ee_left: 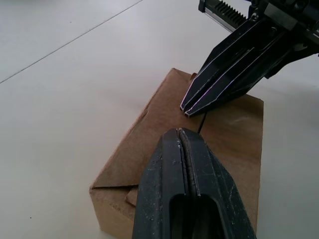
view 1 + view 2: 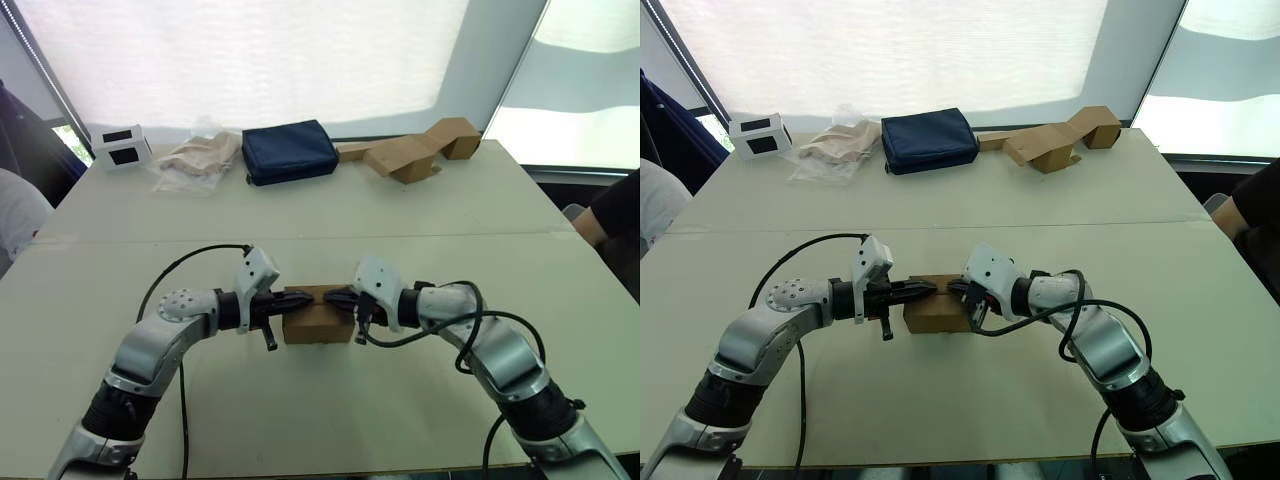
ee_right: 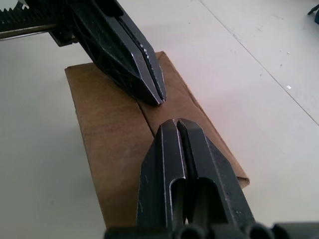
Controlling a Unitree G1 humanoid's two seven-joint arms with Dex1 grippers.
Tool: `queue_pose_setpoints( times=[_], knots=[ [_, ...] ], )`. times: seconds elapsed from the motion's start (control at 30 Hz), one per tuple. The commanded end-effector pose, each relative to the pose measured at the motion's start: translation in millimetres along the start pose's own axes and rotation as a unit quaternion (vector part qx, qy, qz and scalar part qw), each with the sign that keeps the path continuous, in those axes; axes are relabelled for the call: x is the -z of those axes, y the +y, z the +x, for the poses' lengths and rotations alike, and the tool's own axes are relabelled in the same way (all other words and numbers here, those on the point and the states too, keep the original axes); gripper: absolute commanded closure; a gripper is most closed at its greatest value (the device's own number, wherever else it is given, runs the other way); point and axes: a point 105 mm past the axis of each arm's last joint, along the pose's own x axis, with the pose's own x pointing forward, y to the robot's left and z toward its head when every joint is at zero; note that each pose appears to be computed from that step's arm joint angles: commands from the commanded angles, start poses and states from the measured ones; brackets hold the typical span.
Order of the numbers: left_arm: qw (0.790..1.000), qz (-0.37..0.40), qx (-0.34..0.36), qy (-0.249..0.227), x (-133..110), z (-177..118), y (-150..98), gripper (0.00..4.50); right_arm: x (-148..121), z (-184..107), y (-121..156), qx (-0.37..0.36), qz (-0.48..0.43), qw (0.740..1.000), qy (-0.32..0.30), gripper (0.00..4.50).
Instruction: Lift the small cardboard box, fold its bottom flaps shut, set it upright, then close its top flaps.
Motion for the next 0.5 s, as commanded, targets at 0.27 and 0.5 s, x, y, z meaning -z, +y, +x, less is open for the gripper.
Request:
queue_pose_setpoints(
  times=[0.27,0.5],
  knots=[
    [0.990,-0.052,-0.055,-0.118,-49.4,-31.3,17.0,4.49,-37.7,-22.9,-25.8,0.061,0.034,0.990,-0.119,4.50],
    [0.991,-0.106,-0.077,-0.037,-8.4,-72.4,17.4,4.49,-21.5,-61.5,-45.0,0.106,0.097,0.982,-0.121,4.50]
  ],
)
